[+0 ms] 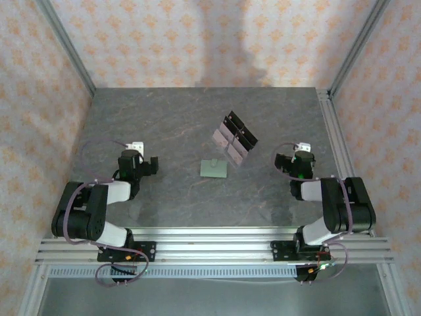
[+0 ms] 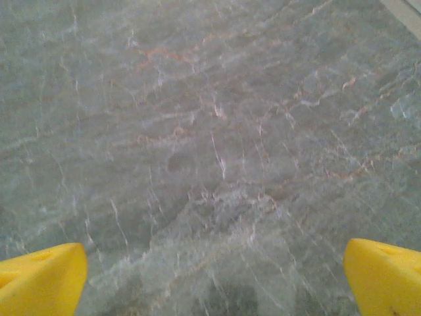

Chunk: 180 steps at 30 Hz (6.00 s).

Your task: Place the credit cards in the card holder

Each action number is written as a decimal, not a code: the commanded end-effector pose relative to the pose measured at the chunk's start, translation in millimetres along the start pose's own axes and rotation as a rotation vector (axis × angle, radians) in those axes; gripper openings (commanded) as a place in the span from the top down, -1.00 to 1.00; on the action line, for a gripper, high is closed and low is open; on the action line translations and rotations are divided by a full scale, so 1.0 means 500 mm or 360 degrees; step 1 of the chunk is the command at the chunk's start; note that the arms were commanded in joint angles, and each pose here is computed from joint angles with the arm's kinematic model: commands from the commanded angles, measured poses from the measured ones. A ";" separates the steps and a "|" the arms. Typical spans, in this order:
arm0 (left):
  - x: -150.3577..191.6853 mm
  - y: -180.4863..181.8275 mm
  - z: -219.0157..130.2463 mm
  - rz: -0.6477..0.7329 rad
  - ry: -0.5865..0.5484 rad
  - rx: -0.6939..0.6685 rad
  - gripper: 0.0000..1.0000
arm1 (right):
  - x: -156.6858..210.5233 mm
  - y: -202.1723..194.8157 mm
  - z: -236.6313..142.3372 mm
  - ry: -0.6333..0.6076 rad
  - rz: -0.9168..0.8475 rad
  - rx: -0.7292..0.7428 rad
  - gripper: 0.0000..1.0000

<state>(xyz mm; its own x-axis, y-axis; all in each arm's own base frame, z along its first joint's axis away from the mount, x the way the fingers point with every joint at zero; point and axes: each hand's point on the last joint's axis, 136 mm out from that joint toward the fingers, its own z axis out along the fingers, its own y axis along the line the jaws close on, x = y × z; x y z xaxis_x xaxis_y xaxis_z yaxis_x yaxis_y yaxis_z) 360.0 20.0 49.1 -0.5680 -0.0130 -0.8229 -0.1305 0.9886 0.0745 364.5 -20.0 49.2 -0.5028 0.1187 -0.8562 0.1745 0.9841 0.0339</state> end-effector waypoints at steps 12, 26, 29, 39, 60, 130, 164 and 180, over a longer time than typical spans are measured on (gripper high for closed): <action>-0.112 0.012 0.007 -0.0099 -0.0296 -0.0100 -0.99 | -0.106 -0.001 0.010 -0.0312 0.0118 0.0060 -0.99; -0.111 0.011 0.005 -0.0100 -0.0305 -0.0092 -1.00 | -0.109 -0.010 0.005 -0.0335 0.0152 0.0076 -0.99; -0.124 0.013 0.001 -0.0101 -0.0278 -0.0100 -1.00 | -0.123 -0.022 -0.024 -0.0414 0.0183 0.0108 -0.99; -0.207 0.058 -0.075 -0.0306 -0.0211 -0.0256 -0.99 | -0.255 -0.047 -0.146 -0.0406 0.0633 0.0172 -0.99; -0.128 -0.081 -0.212 -0.0806 0.0328 0.0076 -1.00 | -0.067 0.324 -0.306 0.0657 0.0549 -0.0855 -0.51; -0.118 -0.028 -0.223 -0.0879 0.0510 -0.0187 -0.99 | 0.055 0.736 -0.224 0.0858 -0.0603 -0.0641 -0.18; -0.101 0.035 -0.222 -0.1053 0.0520 -0.0242 -0.99 | 0.136 0.808 -0.152 0.0952 -0.0820 -0.0567 0.10; -0.103 0.032 -0.220 -0.1058 0.0525 -0.0235 -0.99 | 0.139 0.784 -0.151 0.0943 -0.0880 -0.0520 0.88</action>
<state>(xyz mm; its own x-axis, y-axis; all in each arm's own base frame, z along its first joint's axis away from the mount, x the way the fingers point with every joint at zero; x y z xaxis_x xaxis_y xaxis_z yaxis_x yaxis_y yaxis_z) 301.6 16.8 161.5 -0.5430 -0.6526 -0.5284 -0.6010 0.7415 -0.2983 339.2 396.7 41.0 -0.8146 -0.4062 -0.4140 -0.4323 0.9011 -0.0335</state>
